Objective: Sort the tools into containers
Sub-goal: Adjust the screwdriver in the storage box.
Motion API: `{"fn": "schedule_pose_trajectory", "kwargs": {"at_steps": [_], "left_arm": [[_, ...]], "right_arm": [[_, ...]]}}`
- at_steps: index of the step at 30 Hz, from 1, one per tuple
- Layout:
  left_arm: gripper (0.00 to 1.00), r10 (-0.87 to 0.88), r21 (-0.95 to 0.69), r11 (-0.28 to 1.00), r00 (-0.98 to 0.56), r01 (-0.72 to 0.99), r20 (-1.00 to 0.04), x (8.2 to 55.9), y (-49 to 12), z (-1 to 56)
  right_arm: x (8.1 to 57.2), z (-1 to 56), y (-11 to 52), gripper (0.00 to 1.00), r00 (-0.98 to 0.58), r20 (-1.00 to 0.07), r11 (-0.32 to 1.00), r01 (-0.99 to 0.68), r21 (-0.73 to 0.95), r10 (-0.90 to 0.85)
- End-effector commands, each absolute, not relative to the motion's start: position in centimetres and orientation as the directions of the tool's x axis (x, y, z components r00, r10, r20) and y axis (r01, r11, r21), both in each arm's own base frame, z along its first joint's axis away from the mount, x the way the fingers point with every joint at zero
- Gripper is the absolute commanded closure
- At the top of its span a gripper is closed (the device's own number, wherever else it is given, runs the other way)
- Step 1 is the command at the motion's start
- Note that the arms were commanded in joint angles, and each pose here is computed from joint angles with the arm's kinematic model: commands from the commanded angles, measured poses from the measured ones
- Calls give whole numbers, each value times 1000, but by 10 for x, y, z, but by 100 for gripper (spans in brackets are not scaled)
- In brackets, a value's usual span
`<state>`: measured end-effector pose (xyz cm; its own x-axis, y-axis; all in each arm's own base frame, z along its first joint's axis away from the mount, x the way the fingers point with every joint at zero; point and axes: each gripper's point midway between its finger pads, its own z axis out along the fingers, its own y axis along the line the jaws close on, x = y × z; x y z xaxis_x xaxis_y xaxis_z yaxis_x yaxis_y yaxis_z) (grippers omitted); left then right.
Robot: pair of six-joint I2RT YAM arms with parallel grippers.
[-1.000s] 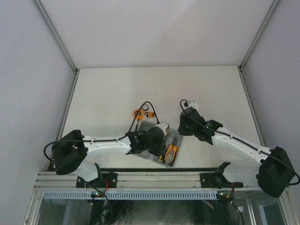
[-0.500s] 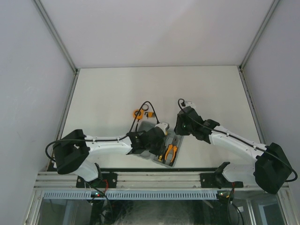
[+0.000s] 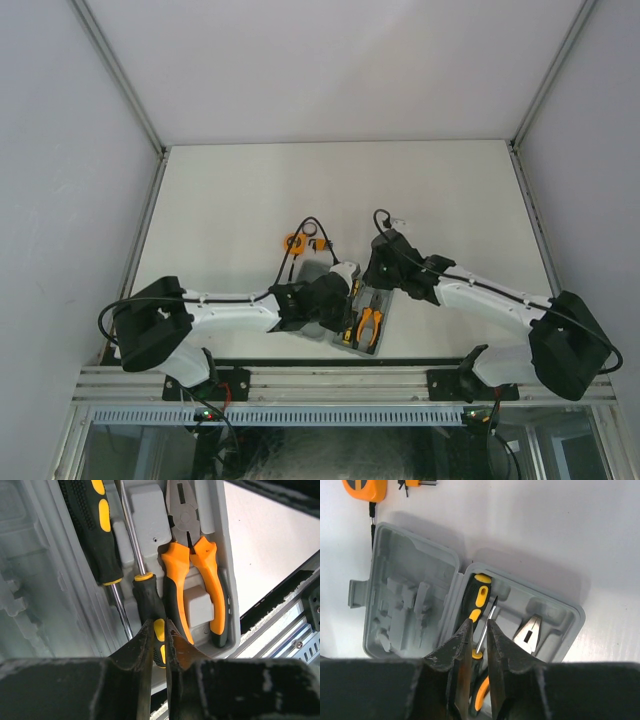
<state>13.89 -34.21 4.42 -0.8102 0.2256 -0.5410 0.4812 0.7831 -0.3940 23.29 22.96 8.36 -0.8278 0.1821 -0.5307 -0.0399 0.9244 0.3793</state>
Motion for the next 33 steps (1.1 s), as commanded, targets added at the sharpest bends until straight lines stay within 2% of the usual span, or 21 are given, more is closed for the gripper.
{"fn": "schedule_pose_trajectory", "kwargs": {"at_steps": [1,19,33], "left_arm": [[83,236,-409,777,-825,477,-514,130,-339,37],[82,244,-404,781,-828,476,-504,129,-338,33],[81,252,-400,784,-832,475,-494,128,-338,31]], "right_arm": [[244,82,237,84,-810,-527,910,19,414,257],[243,45,246,91,-860,-452,919,47,391,236],[234,28,238,100,-884,-419,940,63,334,208]]}}
